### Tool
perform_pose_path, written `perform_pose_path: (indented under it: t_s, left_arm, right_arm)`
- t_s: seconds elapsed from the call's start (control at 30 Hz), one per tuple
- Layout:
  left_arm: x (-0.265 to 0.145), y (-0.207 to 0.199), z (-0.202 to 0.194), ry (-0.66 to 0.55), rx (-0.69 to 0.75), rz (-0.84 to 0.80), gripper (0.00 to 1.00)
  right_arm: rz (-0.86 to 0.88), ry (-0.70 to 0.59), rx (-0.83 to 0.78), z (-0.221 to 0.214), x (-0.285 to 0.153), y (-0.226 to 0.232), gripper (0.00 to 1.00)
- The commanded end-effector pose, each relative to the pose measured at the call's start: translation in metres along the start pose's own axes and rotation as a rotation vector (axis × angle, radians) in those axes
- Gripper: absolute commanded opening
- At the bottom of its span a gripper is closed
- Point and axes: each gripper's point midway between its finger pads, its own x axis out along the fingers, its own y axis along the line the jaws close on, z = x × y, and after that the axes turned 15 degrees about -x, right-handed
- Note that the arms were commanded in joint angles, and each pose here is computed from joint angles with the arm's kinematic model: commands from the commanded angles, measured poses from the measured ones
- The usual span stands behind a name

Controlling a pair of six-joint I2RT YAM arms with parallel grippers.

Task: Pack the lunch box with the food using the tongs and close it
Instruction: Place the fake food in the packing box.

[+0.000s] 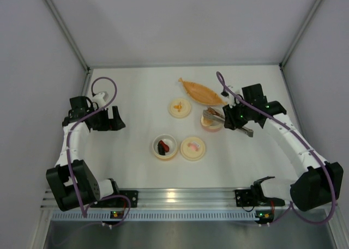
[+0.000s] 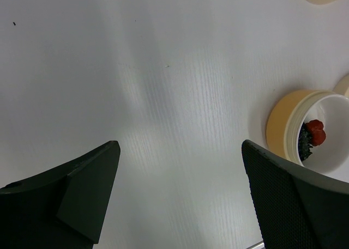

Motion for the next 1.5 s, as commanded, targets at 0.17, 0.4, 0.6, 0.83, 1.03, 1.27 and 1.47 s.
perform_pose_path:
  t_s: [0.17,0.4,0.6,0.83,1.03,1.27,1.47]
  left_arm:
    - [-0.011,-0.006,0.014,-0.048,0.045,-0.005,0.98]
    - [-0.008,-0.005,0.015,-0.046,0.035,-0.011,0.98]
    - [-0.007,-0.004,0.015,-0.043,0.03,-0.009,0.98]
    - [-0.007,-0.003,0.015,-0.042,0.036,-0.004,0.98]
    - [-0.007,-0.001,0.014,-0.04,0.037,0.004,0.98]
    - [-0.004,0.0,0.013,-0.033,0.032,0.001,0.98]
    - [-0.004,-0.001,0.014,-0.033,0.029,-0.002,0.98]
  right_arm:
    - [-0.085,-0.078,-0.019,0.017,-0.006,-0.031,0.0]
    - [-0.091,-0.067,0.003,0.007,-0.003,-0.044,0.0]
    - [-0.072,-0.076,0.019,0.008,0.005,-0.043,0.0]
    - [-0.057,-0.083,0.034,0.011,0.019,-0.046,0.0]
    - [-0.05,-0.087,0.032,0.01,0.026,-0.047,0.0]
    - [-0.051,-0.073,0.031,0.003,0.026,-0.045,0.09]
    - [-0.057,-0.058,0.03,-0.004,0.027,-0.044,0.22]
